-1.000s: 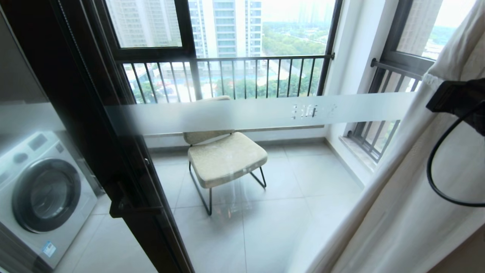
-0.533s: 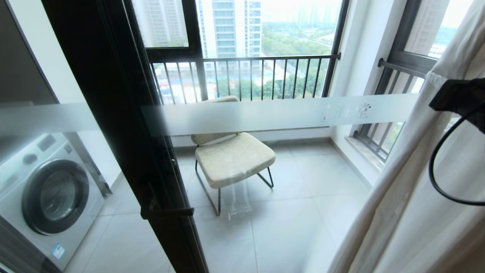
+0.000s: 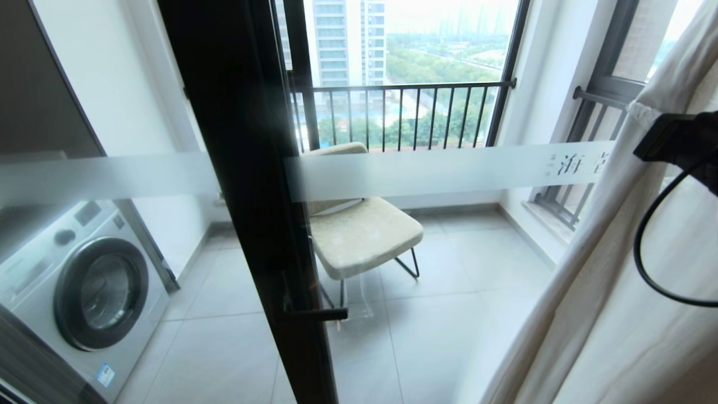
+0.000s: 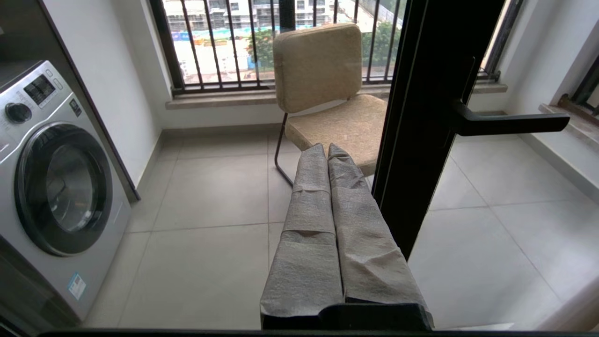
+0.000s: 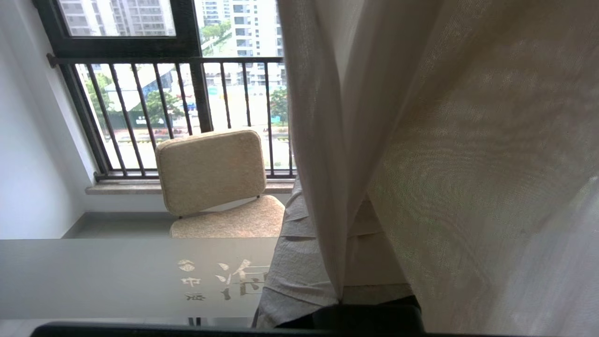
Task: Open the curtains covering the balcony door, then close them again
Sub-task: Close the inner curtains on both sides
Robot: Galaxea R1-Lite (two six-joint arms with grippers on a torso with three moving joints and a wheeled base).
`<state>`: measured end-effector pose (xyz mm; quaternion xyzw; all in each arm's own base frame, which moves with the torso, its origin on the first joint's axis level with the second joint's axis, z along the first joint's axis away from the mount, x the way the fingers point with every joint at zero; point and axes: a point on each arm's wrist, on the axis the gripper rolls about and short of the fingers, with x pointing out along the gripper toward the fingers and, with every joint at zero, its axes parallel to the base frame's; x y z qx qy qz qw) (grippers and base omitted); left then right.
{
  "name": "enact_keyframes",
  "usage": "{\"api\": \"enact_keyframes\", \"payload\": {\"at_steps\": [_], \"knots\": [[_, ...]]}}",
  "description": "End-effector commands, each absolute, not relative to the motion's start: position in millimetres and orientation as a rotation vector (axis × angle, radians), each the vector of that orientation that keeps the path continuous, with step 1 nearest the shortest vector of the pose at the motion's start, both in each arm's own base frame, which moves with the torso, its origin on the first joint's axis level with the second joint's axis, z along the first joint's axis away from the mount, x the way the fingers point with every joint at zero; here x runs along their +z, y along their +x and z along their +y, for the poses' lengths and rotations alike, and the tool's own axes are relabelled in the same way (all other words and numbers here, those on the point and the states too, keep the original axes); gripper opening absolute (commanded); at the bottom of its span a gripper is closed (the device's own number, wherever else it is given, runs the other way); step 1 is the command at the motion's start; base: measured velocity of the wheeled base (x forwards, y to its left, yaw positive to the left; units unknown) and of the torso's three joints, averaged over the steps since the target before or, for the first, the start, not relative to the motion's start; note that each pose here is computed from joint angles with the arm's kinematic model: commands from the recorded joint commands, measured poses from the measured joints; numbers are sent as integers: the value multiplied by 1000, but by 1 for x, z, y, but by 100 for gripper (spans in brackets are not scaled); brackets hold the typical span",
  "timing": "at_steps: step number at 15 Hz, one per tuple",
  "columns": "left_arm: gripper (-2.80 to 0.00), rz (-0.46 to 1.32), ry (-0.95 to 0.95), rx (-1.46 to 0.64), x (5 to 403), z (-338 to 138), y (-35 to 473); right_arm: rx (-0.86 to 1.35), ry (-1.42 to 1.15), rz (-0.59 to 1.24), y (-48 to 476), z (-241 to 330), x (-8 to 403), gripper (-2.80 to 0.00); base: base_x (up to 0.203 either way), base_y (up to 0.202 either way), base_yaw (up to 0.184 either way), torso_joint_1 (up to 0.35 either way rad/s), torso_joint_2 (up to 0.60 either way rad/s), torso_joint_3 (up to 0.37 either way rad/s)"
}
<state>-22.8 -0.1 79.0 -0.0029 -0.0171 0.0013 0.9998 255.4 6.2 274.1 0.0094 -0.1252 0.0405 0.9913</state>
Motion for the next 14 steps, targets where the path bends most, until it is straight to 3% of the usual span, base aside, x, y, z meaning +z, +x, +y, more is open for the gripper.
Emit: {"api": "enact_keyframes", "payload": {"at_steps": [1, 14], "knots": [[-280, -35, -6, 3, 79, 0, -23, 103, 20, -270, 252, 12, 278, -280, 0, 184, 1, 2, 3, 2], [-280, -35, -6, 3, 79, 0, -23, 284, -23, -329, 229, 57, 291, -280, 0, 191, 1, 1, 2, 2]]}}
